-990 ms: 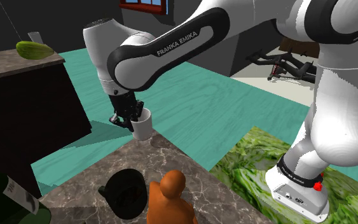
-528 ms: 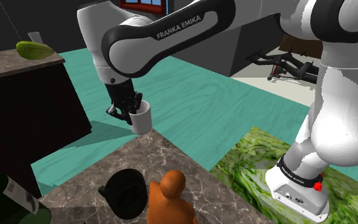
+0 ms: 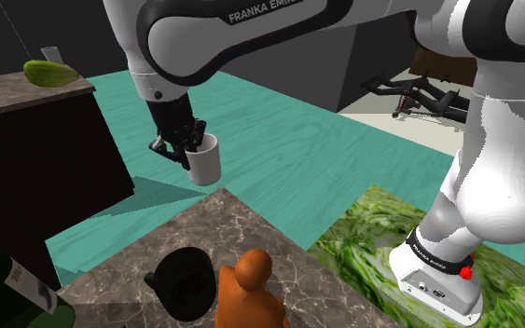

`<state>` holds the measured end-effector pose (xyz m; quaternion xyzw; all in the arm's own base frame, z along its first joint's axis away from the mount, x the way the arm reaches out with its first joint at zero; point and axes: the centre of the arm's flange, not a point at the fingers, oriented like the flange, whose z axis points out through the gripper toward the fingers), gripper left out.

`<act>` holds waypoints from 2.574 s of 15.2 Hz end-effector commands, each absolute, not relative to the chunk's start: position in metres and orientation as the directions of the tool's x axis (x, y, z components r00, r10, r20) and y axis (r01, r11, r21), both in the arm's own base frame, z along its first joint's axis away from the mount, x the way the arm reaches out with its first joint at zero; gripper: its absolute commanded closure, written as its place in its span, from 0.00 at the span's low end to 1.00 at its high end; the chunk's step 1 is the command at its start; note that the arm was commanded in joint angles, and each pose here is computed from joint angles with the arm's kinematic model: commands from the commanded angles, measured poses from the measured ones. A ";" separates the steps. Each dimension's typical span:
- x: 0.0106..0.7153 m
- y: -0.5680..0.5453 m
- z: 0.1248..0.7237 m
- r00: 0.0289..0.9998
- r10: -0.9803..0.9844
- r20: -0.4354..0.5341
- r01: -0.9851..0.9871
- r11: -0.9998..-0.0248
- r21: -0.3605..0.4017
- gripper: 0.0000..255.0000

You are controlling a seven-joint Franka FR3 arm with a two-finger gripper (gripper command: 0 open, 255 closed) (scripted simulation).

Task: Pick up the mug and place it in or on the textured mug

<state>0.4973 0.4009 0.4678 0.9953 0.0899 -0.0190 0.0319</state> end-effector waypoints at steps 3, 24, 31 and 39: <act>0.497 0.400 0.490 0.983 0.178 -0.044 0.180 -0.982 0.060 1.00; 0.368 0.549 0.538 0.983 0.178 -0.044 0.180 -0.982 0.060 1.00; 0.345 0.576 0.520 0.983 0.178 -0.044 0.180 -0.982 0.060 1.00; 0.345 0.576 0.478 0.983 0.178 -0.044 0.180 -0.982 0.060 1.00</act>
